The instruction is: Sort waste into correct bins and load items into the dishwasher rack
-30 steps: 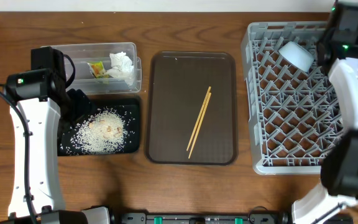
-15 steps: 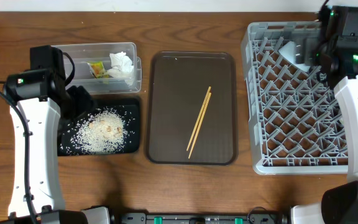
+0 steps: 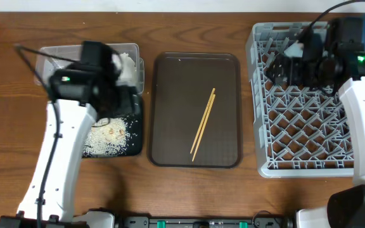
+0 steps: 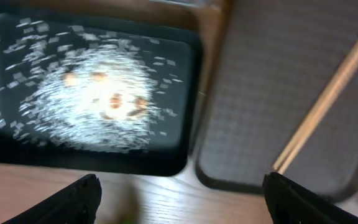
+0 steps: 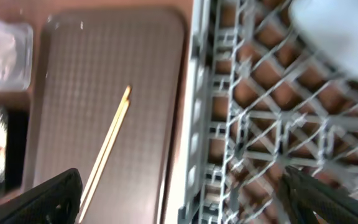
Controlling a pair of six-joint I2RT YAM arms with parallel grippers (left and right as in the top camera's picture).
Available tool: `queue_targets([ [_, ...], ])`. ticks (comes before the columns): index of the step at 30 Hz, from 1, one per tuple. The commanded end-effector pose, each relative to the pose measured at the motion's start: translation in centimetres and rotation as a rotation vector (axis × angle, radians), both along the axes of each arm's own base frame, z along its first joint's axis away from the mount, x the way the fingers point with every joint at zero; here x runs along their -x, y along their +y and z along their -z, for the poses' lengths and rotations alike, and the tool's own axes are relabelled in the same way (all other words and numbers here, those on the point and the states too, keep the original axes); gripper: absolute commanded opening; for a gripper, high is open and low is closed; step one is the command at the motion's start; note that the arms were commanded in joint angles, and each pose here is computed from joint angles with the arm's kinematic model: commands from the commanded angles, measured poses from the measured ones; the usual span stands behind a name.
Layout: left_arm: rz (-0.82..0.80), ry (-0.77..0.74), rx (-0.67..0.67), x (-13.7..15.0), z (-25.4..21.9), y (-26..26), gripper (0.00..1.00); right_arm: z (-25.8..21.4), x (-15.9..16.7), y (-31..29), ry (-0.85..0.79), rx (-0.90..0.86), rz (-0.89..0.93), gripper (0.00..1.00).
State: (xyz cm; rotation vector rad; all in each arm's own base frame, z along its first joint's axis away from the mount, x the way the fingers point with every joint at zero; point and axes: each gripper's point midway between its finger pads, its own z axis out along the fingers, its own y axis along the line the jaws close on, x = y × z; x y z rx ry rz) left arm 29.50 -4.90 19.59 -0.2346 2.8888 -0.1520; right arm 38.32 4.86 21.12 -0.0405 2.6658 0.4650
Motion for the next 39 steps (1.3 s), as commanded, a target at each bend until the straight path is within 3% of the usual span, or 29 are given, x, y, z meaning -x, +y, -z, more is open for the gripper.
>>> queue_targets([
  [1, 0.099, 0.026, -0.007, 0.5, 0.6, -1.9, 0.86, 0.5, 1.5, 3.1, 0.052, -0.042, -0.067, 0.99],
  [3, 0.114, 0.047, -0.01, 1.1, 0.9, -2.3, 0.86, 1.2, 2.5, 5.0, 0.081, -0.035, -0.119, 0.98],
  [8, -0.051, 0.104, -0.113, 2.4, 1.2, 0.1, 0.86, 3.8, 4.4, 8.6, 0.148, 0.033, -0.127, 0.82],
  [13, -0.12, 0.155, -0.199, 3.9, 1.2, 1.8, 0.87, 6.3, 5.6, 12.2, 0.167, 0.071, -0.092, 0.46],
  [15, -0.148, 0.163, -0.237, 4.3, 1.1, 2.6, 0.86, 7.1, 6.0, 13.7, 0.151, 0.076, -0.1, 0.4],
  [27, -0.358, 0.174, -0.243, 5.2, 0.3, 7.5, 0.91, 13.1, 7.0, 19.2, 0.152, 0.148, -0.065, 0.39],
  [30, -0.391, 0.183, -0.241, 5.5, 0.2, 8.3, 0.91, 15.7, 7.4, 19.4, 0.213, 0.175, -0.025, 0.32],
  [39, -0.407, 0.186, -0.24, 5.6, 0.2, 8.7, 0.92, 20.5, 7.2, 19.1, 0.288, 0.221, 0.058, 0.27],
])
